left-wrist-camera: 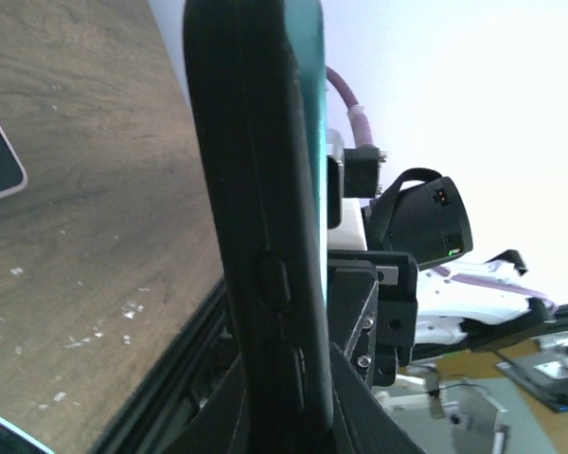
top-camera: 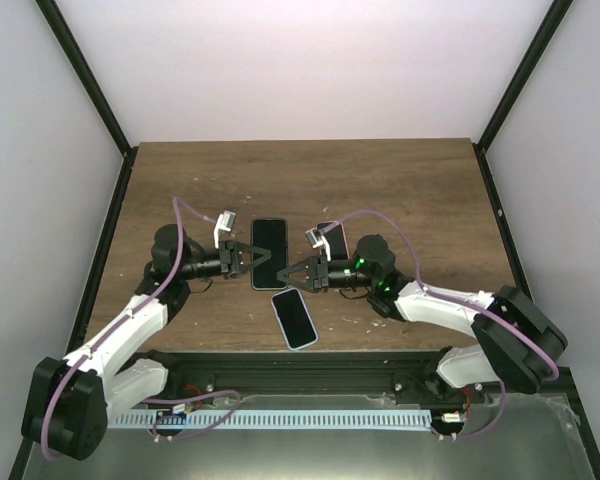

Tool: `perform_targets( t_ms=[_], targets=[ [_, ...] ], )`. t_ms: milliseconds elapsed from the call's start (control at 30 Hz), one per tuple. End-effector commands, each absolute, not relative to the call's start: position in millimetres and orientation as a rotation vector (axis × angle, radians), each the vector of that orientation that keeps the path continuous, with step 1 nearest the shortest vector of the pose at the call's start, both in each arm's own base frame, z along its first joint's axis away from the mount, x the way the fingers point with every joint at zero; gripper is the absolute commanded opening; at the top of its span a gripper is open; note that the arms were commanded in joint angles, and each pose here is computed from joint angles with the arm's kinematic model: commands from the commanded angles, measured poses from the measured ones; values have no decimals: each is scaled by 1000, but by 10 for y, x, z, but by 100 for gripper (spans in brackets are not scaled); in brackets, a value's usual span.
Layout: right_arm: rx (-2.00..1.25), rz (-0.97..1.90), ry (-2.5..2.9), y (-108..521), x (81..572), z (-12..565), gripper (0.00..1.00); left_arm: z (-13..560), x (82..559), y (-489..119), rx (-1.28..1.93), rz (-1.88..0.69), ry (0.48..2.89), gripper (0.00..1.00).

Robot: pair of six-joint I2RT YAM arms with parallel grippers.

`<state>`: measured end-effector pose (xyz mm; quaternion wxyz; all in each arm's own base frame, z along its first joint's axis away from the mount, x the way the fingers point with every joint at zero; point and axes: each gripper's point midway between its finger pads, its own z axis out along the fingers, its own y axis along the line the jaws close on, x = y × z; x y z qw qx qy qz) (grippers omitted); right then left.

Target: Put the phone into the phone case

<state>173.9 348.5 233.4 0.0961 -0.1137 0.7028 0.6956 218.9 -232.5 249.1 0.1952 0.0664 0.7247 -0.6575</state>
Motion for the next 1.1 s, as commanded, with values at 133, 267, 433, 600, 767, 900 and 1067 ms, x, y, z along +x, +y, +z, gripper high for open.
perform_targets(
  t_ms=[133,267,433,600,767,900,1067],
  targets=[
    [-667,1979,1907,3538,1574,2692,1,2805,2259,-2248,177,-1790,1916,41],
    [-760,1913,1895,3489,1499,2690,1,2962,2306,-2155,127,-1776,1875,39],
    [-794,1882,1901,3436,1442,2676,2,3011,2404,-2026,84,-1708,1864,30],
    [-793,1886,1901,3429,1433,2684,2,2976,2396,-2056,122,-1712,1889,10],
    [-785,1875,1934,3441,1454,2618,3,2892,2432,-2036,140,-1623,1939,0],
    [-762,1878,1921,3445,1476,2666,11,2892,2453,-2023,168,-1567,1949,0],
    [-709,1868,1893,3447,1547,2830,35,3031,2344,-2101,213,-1719,1906,0]
  ],
)
